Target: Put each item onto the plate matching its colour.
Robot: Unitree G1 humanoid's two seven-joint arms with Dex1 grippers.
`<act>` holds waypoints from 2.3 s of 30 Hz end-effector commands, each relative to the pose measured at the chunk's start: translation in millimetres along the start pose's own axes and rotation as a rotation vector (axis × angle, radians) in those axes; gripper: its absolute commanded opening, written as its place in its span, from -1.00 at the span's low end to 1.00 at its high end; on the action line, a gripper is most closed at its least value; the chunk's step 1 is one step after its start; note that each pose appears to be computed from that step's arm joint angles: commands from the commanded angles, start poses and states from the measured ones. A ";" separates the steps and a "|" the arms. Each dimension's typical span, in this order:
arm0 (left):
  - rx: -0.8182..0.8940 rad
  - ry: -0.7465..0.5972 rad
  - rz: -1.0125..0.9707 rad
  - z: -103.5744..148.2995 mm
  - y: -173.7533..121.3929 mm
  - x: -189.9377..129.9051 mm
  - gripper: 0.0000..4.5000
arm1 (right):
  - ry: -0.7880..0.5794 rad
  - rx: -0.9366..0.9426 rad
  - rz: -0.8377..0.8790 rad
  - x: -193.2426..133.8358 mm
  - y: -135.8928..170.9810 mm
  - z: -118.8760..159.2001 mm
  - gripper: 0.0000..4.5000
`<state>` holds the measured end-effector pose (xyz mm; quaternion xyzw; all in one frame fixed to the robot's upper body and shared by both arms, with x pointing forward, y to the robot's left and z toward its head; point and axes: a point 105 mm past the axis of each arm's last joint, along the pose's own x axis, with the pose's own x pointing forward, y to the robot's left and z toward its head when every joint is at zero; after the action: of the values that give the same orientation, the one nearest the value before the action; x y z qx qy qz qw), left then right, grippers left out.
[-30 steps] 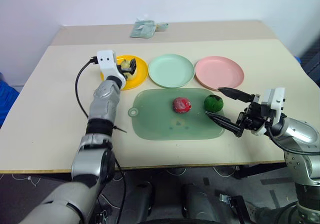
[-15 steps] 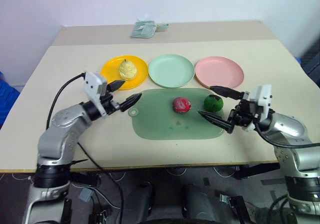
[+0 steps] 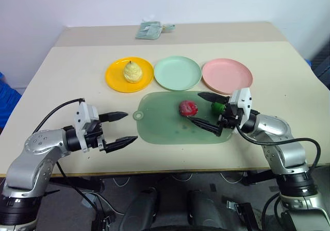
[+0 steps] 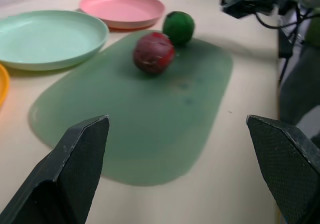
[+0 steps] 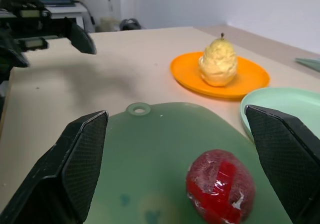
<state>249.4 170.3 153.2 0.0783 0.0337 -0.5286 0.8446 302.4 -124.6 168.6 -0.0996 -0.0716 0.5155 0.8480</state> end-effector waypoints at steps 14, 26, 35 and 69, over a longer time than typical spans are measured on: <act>0.036 0.023 -0.028 6.4 -21.2 -44.6 0.99 | 0.141 -0.053 0.004 50.2 -23.5 -14.8 1.00; 0.057 0.007 -0.035 10.5 -28.1 -35.9 0.99 | 0.283 0.020 -0.030 59.1 -35.5 -40.7 1.00; 0.052 -0.015 -0.021 10.0 -30.1 -29.7 1.00 | 0.283 0.015 0.000 57.6 -30.1 -34.2 -0.17; 0.067 -0.158 0.116 28.4 -27.8 -2.5 1.00 | 0.149 0.060 -0.834 28.1 -190.8 -4.9 1.00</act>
<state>226.9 160.0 171.4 0.0616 -0.0371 -0.4792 0.8748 477.6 -184.3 182.9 -0.0747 0.0145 0.1312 0.9884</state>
